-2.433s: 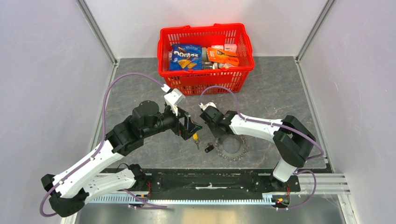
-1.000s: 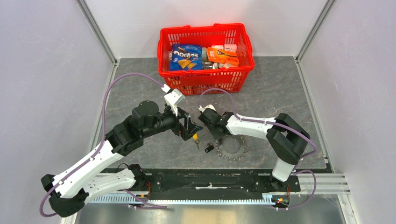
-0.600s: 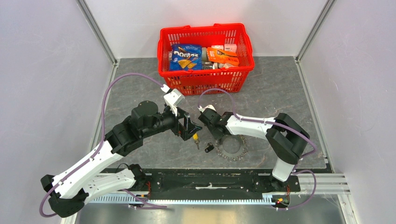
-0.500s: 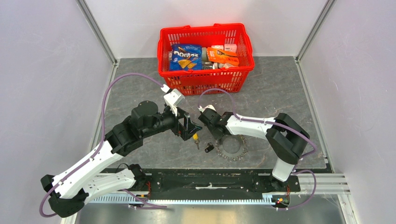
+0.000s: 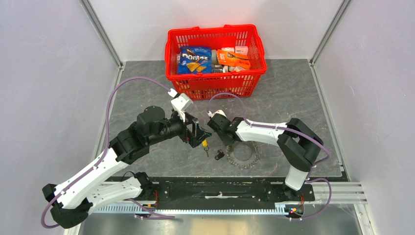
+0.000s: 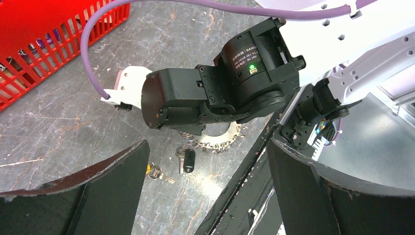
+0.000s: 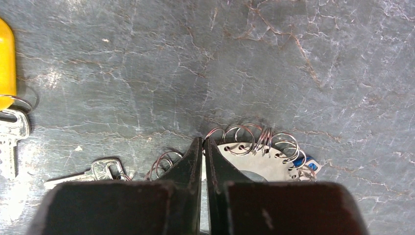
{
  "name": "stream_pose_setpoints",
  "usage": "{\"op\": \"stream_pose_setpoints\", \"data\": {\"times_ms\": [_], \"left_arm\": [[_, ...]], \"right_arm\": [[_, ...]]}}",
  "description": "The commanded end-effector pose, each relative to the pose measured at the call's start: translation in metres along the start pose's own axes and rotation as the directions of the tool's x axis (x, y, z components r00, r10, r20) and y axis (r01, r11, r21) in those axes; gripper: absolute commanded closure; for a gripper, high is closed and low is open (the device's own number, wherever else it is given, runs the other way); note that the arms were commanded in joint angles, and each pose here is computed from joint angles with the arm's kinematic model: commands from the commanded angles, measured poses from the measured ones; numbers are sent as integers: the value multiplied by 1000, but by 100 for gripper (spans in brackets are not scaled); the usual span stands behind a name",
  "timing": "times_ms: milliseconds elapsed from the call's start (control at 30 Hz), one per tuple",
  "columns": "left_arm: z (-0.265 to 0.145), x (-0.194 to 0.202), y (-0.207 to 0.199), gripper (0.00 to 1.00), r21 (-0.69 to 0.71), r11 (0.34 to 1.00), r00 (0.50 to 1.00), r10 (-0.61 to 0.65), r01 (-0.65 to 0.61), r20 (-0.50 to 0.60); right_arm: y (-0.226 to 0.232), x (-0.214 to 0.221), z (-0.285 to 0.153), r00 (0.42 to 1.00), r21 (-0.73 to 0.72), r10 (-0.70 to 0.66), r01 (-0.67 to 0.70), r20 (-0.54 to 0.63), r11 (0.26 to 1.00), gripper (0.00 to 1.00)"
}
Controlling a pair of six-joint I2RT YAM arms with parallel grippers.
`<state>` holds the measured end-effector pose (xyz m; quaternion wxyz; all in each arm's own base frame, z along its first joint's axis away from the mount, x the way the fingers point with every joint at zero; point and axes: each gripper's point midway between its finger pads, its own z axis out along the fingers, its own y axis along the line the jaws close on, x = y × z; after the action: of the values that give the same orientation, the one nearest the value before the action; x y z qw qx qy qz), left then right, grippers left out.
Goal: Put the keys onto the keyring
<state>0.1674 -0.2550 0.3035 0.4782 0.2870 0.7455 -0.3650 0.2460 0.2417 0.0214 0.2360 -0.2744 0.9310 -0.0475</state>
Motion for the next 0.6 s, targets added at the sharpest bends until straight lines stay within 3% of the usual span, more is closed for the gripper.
{"op": "stream_pose_setpoints", "data": {"times_ms": [0, 233, 567], "left_arm": [[-3, -12, -8, 4, 33, 999, 999, -14, 12, 49], [-4, -13, -9, 4, 34, 999, 999, -14, 12, 52], [-9, -18, -18, 4, 86, 996, 997, -13, 6, 81]], "right_arm": [[-2, -17, -7, 999, 23, 13, -14, 39, 1000, 97], [-5, -26, -32, 994, -7, 66, -65, 84, 998, 100], [-9, -30, -114, 974, -200, 113, -72, 198, 977, 100]]}}
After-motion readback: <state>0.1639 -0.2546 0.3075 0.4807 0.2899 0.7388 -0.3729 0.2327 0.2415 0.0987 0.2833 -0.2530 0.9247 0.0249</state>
